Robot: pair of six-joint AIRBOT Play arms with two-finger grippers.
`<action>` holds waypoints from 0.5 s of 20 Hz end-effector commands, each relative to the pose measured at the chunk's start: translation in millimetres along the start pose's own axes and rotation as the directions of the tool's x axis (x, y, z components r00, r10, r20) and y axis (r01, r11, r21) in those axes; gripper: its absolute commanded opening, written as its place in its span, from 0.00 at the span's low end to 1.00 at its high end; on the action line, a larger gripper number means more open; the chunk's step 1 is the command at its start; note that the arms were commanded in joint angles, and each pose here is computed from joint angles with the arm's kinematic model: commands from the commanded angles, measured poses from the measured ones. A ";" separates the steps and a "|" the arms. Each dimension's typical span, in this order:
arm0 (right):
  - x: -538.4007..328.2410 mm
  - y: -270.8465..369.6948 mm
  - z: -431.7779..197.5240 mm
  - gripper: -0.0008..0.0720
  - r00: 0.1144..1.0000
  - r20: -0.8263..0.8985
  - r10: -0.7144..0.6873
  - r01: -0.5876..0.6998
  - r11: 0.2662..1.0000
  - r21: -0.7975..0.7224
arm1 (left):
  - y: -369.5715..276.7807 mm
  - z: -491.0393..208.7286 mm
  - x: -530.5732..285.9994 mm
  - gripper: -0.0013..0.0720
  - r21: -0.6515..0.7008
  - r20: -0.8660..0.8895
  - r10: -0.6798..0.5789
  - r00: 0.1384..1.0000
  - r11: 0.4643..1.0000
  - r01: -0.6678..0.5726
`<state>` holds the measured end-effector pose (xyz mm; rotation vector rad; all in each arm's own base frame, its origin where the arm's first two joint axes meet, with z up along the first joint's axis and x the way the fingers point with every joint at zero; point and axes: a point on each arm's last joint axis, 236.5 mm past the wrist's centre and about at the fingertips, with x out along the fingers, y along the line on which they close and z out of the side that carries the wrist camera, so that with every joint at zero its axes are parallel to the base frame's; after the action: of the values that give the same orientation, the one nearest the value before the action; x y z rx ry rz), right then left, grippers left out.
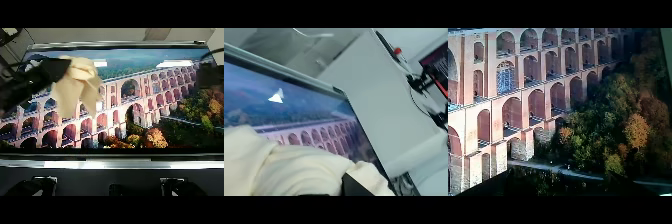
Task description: Fold the shirts.
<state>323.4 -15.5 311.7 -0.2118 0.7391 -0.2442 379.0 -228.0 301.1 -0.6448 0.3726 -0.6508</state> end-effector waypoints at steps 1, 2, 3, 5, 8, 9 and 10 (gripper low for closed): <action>-35.4 -30.1 -36.2 0.94 0.998 -0.063 -0.025 0.031 0.996 0.087 | -29.8 -78.2 33.6 0.05 -0.007 -0.191 -0.076 0.979 0.997 0.076; -38.9 -30.9 -46.3 0.94 0.995 -0.098 -0.020 0.030 0.994 0.102 | -20.5 -104.1 48.2 0.05 -0.019 -0.260 -0.062 0.963 0.998 0.059; -39.6 -28.9 -52.8 0.94 0.992 -0.126 -0.012 0.026 0.993 0.112 | -6.9 -134.9 62.6 0.05 -0.034 -0.343 -0.042 0.938 0.999 0.032; -36.0 -13.8 -55.1 0.94 0.988 -0.147 0.039 -0.024 0.994 0.105 | 19.9 -197.4 81.8 0.05 -0.094 -0.502 -0.008 0.865 0.994 -0.046; -17.2 9.8 -42.5 0.94 0.986 -0.146 0.082 -0.067 0.992 0.103 | 42.2 -256.8 89.7 0.39 -0.139 -0.647 -0.003 0.763 0.984 -0.114; -5.1 19.9 -35.2 0.94 0.985 -0.144 0.090 -0.077 0.993 0.089 | 46.3 -254.5 88.7 0.95 -0.145 -0.662 -0.005 0.750 0.982 -0.121; 9.6 30.2 -24.5 0.94 0.987 -0.129 0.093 -0.085 0.994 0.065 | 52.4 -240.8 87.8 0.98 -0.141 -0.656 0.001 0.754 0.982 -0.124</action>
<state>288.6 -9.8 290.2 -0.0995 0.8722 -0.2421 351.3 -357.6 104.7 -0.5619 0.9903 -0.7714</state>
